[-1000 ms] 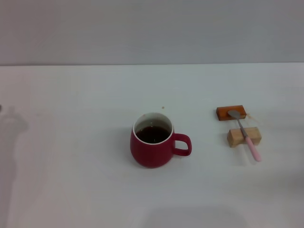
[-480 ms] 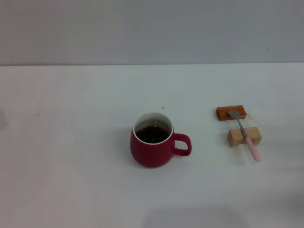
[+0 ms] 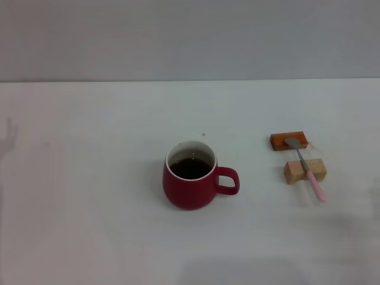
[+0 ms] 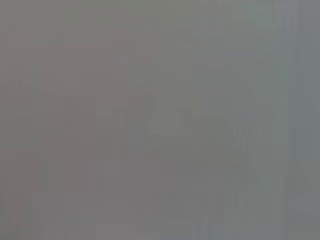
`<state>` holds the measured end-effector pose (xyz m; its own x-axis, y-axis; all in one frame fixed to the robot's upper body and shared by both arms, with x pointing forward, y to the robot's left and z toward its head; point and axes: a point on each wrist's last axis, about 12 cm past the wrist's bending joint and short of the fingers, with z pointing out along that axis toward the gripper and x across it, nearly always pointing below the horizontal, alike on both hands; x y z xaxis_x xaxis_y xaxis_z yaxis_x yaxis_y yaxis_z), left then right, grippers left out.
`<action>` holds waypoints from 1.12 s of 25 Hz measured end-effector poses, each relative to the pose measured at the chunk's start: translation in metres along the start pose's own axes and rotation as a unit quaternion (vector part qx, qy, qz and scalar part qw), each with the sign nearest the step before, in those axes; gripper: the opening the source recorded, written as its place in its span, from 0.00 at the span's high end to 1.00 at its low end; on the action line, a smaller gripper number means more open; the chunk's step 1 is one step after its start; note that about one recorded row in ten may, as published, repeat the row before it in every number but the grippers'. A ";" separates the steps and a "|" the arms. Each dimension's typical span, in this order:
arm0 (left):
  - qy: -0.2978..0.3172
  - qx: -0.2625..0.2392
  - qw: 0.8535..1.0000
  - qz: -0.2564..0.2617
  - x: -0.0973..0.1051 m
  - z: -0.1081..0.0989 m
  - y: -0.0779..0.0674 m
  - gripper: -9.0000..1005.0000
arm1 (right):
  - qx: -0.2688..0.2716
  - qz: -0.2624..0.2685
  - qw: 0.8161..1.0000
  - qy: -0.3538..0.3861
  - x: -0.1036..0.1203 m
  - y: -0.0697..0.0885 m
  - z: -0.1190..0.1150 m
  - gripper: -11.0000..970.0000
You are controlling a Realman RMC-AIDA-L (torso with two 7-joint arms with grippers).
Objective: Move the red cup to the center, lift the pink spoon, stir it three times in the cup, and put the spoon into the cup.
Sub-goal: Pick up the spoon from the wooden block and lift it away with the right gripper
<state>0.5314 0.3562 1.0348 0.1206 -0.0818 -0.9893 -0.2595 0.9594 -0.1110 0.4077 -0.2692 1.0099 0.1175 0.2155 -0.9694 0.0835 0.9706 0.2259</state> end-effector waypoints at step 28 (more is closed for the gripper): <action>0.002 -0.015 1.000 0.004 0.000 -0.001 0.009 0.16 | -0.106 -0.017 0.987 0.123 0.035 0.050 -0.035 0.29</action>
<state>0.5282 0.3649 1.0340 0.1150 -0.0754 -0.9905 -0.2886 0.9516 -0.1059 0.3812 -0.2093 0.9835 -0.1276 0.1769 -0.9759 -0.1296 0.9726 0.1932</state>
